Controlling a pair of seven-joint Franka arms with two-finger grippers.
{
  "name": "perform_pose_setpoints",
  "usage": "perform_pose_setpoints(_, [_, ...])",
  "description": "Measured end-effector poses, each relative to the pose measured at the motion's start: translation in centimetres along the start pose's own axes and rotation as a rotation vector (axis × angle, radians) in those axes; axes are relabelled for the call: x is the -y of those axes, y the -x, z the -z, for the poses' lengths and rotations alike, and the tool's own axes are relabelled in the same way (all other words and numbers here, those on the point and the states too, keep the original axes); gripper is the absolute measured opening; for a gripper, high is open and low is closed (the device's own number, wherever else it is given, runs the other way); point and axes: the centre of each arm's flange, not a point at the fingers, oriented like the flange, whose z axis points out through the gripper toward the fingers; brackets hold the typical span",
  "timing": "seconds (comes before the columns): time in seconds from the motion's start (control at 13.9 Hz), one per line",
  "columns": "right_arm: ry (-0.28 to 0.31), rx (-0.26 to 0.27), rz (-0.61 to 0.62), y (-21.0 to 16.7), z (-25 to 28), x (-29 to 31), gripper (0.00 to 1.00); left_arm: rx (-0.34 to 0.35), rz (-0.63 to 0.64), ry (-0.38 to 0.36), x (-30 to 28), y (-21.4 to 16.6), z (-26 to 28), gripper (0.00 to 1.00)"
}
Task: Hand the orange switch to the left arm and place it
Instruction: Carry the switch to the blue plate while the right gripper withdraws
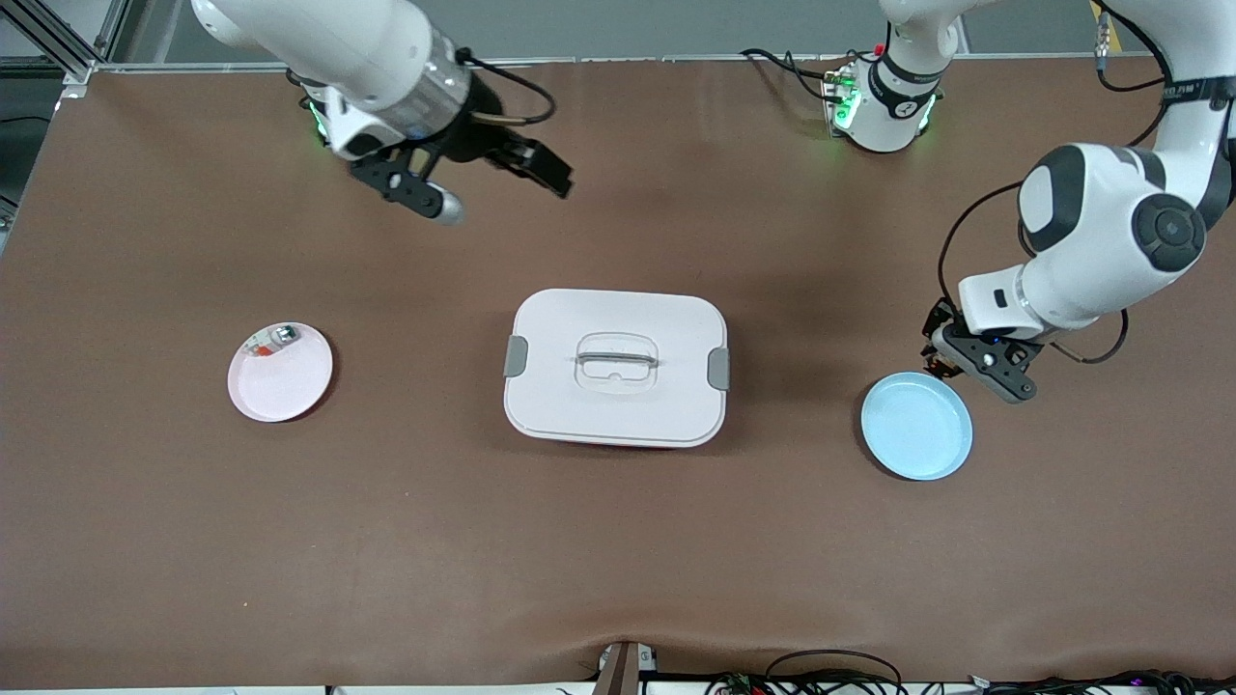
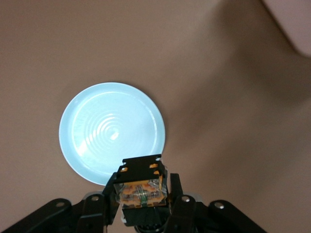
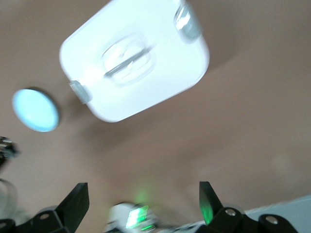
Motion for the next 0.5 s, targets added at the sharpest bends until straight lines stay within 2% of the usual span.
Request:
perform_pose_setpoints(0.14, [0.063,-0.044,0.119,-0.8,0.3,-2.7,1.0,0.038,-0.1,-0.045,0.6,-0.2,-1.8,0.44])
perform_pose_setpoints(0.29, [0.085,-0.047,0.208,-2.7,1.0,-5.7,1.0,0.071,-0.208,-0.095,1.0,-0.5,-3.5,0.44])
perform_pose_setpoints(0.5, [0.13,-0.05,0.32,-7.1,3.0,-11.1,1.0,0.08,-0.378,-0.138,1.6,-0.9,-6.2,0.44])
